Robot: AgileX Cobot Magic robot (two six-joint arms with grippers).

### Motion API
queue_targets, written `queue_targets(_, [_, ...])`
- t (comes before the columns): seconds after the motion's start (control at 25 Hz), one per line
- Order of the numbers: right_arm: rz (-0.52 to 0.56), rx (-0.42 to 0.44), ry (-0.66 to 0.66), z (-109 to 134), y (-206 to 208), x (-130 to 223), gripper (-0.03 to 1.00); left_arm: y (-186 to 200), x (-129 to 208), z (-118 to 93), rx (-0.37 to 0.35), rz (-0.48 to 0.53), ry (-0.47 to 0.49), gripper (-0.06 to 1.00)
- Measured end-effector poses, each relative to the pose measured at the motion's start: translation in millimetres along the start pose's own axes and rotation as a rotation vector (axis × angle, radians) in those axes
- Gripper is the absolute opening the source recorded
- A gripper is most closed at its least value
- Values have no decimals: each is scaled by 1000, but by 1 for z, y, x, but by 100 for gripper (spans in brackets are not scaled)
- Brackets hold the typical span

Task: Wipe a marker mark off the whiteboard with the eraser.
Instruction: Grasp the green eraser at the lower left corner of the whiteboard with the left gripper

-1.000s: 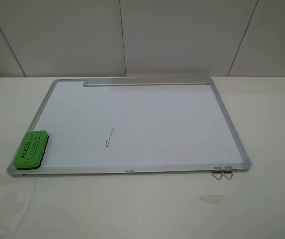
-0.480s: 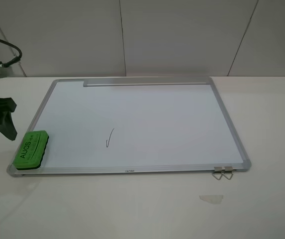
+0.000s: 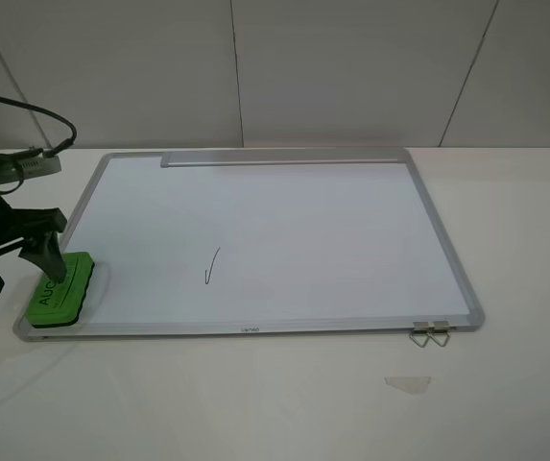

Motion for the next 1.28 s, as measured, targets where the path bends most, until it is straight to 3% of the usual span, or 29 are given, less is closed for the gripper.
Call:
queue_targets(1.0, [0, 0, 0, 0, 0, 0, 81, -42, -19, 3, 28, -26, -24, 72])
queue_targets(1.16, [0, 0, 0, 0, 0, 0, 81, -43, -20, 2, 36, -30, 3, 62])
queue_targets(1.28, [0, 0, 0, 0, 0, 0, 81, -43, -20, 2, 37, -31, 26, 60])
Point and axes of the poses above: a point on each arm's last joint axis where the gripper is mounted, y pointing back along that axis away from the gripper, z along the wrist's bending axis when the last joint is at zero, x = y × z, the point moved 3 cm from there along -y, pointing out along that axis toward the gripper, and after that the axes turned 10 degrees about -y, right-handed, at the moved point
